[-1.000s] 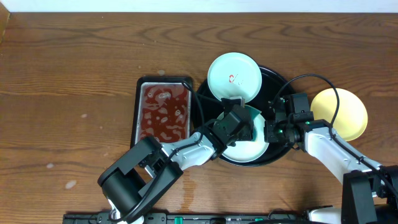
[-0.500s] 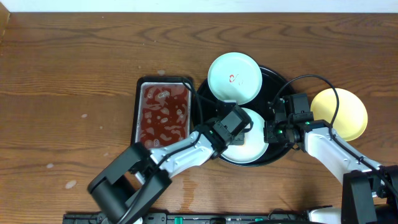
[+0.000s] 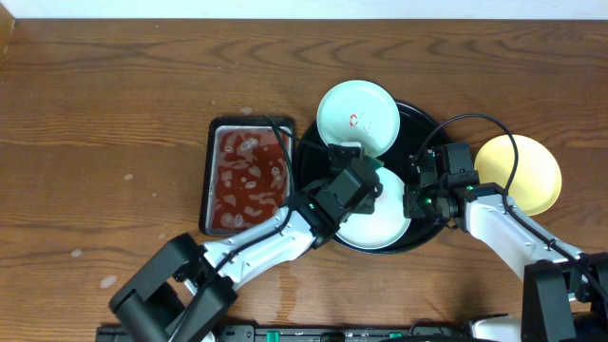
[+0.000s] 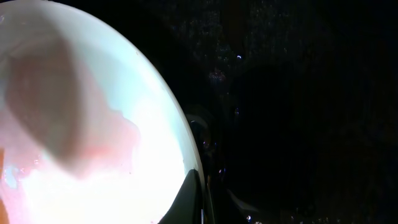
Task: Clean dirty plates on tray and stack at the side
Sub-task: 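Scrub the mint plate surface with the sponge using left gripper, then return the sponge to the water tray with left gripper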
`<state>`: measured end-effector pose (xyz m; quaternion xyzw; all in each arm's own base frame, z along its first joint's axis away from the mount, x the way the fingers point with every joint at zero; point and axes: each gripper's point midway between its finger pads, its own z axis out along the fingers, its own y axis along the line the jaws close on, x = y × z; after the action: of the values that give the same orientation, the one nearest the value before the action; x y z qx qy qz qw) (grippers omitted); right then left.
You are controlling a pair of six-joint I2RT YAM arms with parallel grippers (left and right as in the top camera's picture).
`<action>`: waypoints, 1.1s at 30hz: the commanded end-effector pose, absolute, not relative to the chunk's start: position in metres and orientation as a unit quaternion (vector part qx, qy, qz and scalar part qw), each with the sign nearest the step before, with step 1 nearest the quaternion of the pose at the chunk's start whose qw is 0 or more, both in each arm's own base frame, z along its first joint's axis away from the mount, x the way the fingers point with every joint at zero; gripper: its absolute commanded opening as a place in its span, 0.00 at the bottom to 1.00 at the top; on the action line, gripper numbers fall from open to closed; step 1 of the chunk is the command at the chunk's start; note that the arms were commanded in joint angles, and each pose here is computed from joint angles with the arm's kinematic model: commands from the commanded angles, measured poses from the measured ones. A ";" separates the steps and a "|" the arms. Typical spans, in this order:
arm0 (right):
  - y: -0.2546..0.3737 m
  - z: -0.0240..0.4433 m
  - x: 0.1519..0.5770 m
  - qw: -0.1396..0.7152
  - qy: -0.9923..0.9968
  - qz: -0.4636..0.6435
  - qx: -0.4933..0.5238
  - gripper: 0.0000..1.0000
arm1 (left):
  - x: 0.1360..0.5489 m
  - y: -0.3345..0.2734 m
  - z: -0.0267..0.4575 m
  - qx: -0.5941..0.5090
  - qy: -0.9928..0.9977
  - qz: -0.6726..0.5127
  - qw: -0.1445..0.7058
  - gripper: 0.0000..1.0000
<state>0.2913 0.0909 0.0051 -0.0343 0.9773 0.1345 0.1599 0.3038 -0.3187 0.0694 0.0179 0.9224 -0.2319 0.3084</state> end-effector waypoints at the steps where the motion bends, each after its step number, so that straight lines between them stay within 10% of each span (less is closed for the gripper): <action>1: 0.086 0.002 0.292 0.160 0.979 0.118 -0.038 0.01 | 0.308 -0.326 0.058 0.010 0.920 -0.246 0.305 0.07; 19: 0.086 0.002 0.291 0.160 0.979 0.118 -0.038 0.01 | 0.290 -0.302 -0.004 0.040 0.956 -0.162 0.243 0.07; 33: 0.086 0.002 0.291 0.160 0.979 0.118 -0.038 0.01 | 0.302 -0.263 0.069 0.029 0.946 -0.158 0.280 0.07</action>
<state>0.2915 0.0907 0.0051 -0.0355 0.9773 0.1340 0.1603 0.2898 -0.2814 0.0498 0.0353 0.9521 -0.1674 0.2534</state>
